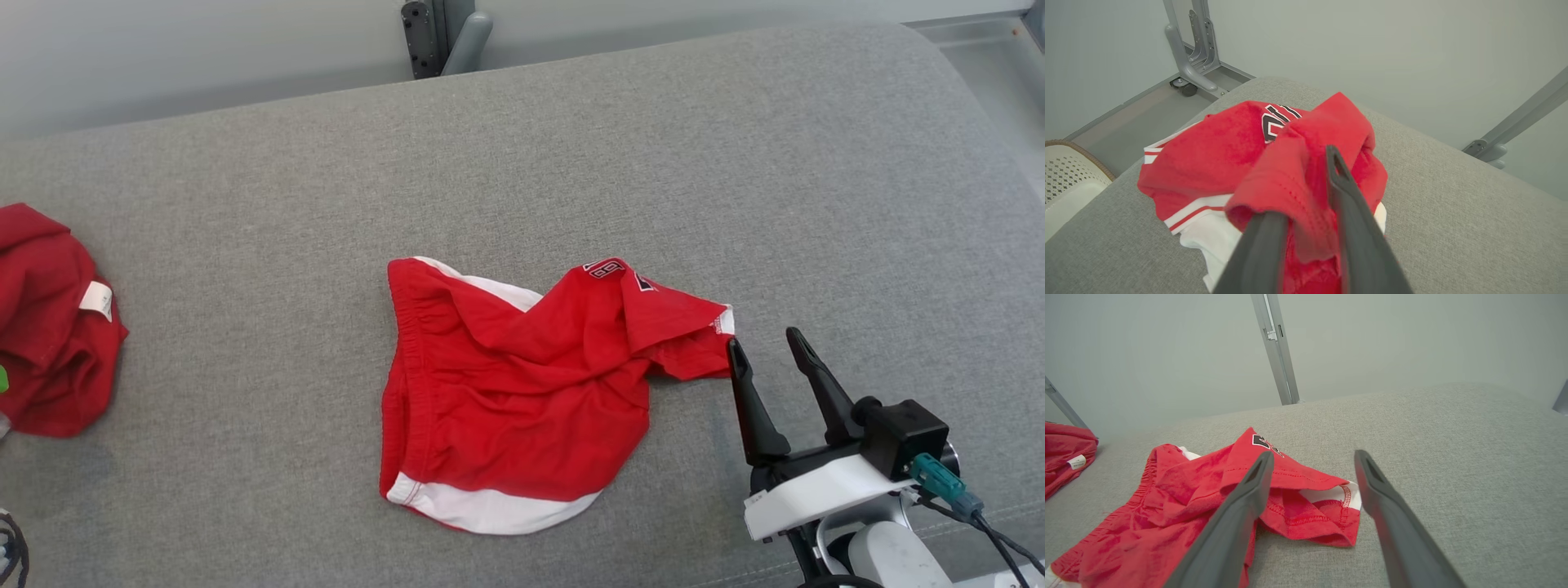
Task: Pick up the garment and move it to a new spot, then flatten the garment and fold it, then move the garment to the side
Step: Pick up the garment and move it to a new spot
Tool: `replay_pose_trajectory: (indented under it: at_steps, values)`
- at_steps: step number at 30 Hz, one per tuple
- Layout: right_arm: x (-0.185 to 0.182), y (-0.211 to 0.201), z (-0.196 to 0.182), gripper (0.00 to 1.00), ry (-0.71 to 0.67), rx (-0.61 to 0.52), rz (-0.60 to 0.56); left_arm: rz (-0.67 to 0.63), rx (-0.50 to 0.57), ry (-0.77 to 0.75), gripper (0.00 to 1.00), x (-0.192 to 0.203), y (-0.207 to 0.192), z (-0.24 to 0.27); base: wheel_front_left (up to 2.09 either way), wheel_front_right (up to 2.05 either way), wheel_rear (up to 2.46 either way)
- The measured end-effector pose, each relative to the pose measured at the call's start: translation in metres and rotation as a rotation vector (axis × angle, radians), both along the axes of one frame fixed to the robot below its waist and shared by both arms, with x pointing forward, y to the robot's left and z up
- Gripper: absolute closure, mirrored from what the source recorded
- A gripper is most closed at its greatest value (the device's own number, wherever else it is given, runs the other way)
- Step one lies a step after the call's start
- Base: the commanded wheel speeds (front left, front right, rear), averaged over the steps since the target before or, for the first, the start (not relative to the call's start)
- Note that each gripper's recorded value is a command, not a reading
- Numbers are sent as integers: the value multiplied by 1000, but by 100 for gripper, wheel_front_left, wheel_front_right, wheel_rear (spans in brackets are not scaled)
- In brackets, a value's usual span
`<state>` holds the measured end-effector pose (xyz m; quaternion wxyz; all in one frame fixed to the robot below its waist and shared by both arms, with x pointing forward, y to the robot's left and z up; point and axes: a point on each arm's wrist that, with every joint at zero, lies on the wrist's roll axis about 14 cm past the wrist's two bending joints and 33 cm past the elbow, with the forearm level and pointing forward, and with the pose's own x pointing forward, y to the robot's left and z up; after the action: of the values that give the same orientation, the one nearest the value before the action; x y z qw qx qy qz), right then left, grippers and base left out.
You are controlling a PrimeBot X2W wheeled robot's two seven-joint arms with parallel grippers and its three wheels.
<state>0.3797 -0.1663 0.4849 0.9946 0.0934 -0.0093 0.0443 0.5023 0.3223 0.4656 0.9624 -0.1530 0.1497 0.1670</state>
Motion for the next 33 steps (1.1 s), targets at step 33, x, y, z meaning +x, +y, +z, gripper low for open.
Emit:
replay_pose_trajectory:
  at_steps: [33]
  values:
    - [-39,-20,42,0,-130,-84,-36,-211,57,-285,0,-145,-101,30,0,0,0]
